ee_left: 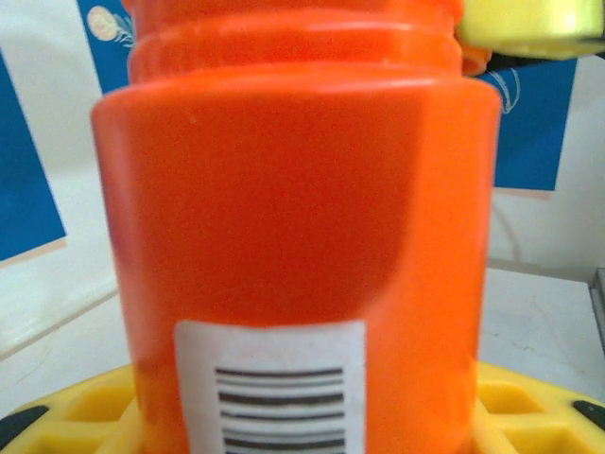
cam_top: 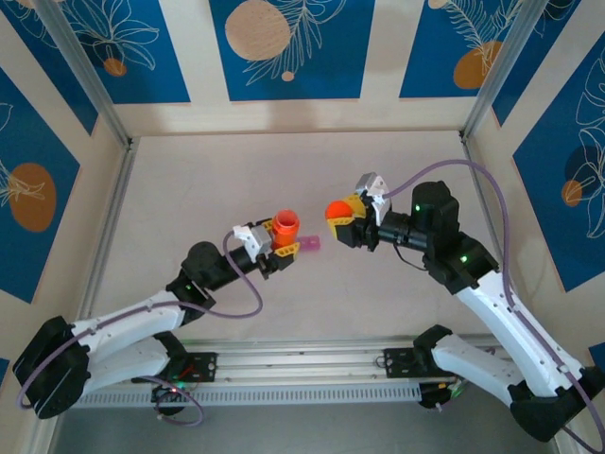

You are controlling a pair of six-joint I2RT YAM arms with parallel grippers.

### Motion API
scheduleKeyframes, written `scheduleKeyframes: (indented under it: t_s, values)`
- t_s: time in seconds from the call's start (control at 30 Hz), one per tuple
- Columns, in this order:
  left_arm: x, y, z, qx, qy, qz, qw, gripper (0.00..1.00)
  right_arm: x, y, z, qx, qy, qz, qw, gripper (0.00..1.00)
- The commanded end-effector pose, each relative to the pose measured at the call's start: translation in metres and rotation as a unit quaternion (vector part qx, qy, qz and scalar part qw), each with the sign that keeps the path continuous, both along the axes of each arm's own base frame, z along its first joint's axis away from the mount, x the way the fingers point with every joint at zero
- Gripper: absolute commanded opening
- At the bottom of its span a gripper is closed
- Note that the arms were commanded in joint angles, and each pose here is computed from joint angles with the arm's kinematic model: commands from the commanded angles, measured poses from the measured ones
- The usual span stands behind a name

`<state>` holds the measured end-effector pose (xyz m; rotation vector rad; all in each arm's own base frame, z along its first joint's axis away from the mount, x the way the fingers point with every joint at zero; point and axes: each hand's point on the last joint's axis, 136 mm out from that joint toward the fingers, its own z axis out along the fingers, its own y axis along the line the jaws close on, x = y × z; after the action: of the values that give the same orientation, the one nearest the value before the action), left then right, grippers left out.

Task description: Sort the pills into containers

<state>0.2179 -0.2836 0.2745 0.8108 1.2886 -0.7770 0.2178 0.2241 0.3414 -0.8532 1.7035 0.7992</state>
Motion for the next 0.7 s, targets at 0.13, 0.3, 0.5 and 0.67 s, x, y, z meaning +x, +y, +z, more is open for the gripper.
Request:
scheduleKeyframes:
  t_s: [0.13, 0.3, 0.5, 0.67]
  values:
    - [0.012, 0.028, -0.036, 0.026, 0.072, 0.077, 0.994, 0.0, 0.033, -0.023, -0.05, 0.005, 0.048, -0.131, 0.99, 0.0]
    - [0.003, 0.04, -0.061, 0.047, 0.104, 0.085, 0.99, 0.0, 0.043, -0.027, -0.079, 0.017, 0.039, -0.158, 0.987, 0.0]
    - [-0.006, 0.046, -0.091, 0.081, 0.134, 0.081, 0.984, 0.0, 0.045, -0.024, -0.107, 0.026, 0.037, -0.153, 0.987, 0.0]
    - [-0.011, 0.049, -0.115, 0.111, 0.175, 0.079, 0.975, 0.0, 0.045, -0.024, -0.124, 0.014, 0.049, -0.155, 0.987, 0.0]
